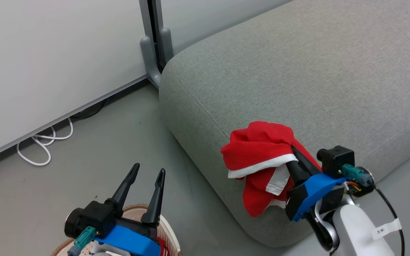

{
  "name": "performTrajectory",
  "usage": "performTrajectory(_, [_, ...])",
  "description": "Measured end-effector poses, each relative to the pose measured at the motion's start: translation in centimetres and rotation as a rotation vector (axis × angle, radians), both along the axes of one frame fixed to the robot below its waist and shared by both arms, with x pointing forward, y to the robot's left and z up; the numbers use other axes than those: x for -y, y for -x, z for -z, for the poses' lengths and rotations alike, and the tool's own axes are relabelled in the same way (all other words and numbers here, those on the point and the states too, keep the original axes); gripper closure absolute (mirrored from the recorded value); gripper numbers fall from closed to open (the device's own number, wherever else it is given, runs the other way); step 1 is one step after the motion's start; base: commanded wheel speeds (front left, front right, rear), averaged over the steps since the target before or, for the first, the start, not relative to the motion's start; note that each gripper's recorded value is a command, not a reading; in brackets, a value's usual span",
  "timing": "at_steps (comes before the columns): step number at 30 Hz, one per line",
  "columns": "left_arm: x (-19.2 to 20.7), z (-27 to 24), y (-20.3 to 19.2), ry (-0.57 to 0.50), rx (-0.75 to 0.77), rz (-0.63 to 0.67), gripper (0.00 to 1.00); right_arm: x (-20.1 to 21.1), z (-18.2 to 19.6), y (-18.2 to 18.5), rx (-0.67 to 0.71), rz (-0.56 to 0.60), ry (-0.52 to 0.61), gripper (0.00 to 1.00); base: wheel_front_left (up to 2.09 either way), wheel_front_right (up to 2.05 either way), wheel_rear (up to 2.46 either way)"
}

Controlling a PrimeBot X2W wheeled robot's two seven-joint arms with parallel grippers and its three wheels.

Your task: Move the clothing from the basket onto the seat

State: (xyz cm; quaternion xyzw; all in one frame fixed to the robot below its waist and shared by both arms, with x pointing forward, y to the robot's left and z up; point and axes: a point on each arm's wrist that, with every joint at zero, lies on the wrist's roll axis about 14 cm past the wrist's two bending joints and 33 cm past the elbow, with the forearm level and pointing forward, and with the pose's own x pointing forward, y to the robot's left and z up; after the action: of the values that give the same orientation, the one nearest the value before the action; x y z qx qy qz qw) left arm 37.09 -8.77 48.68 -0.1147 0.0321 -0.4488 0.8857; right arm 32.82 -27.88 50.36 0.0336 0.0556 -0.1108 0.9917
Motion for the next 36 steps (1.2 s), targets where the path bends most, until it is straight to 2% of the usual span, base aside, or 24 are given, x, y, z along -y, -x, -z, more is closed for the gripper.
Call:
performTrajectory(8, [-0.8, 0.8, -0.8, -0.01, -0.003, -0.004, 0.0, 2.5, -2.4, -3.2, 0.035, 0.04, 0.045, 1.0, 0.0, 0.0, 0.0])
performTrajectory(15, [-1.0, 1.2, -4.1, 0.0, 0.038, 0.018, 0.0, 6.9, -6.7, -9.6, 0.105, 0.118, 0.116, 1.0, 0.0, 0.0, 0.0])
performTrajectory(23, [-3.0, 4.0, -8.0, 0.011, 0.016, -0.02, 0.0, 13.0, -7.6, -16.4, 0.117, 0.228, 0.185, 1.0, 0.0, 0.0, 0.0])
performTrajectory(31, [-5.6, 8.4, -9.6, -0.017, -0.046, -0.069, 0.0, 16.8, -3.2, -20.8, 0.08, 0.347, 0.219, 1.0, 0.0, 0.0, 0.0])
performTrajectory(36, [-6.8, 10.8, -9.2, -0.048, -0.096, -0.091, 0.0, 17.2, 2.2, -21.8, -0.002, 0.388, 0.19, 1.0, 0.0, 0.0, 0.0])
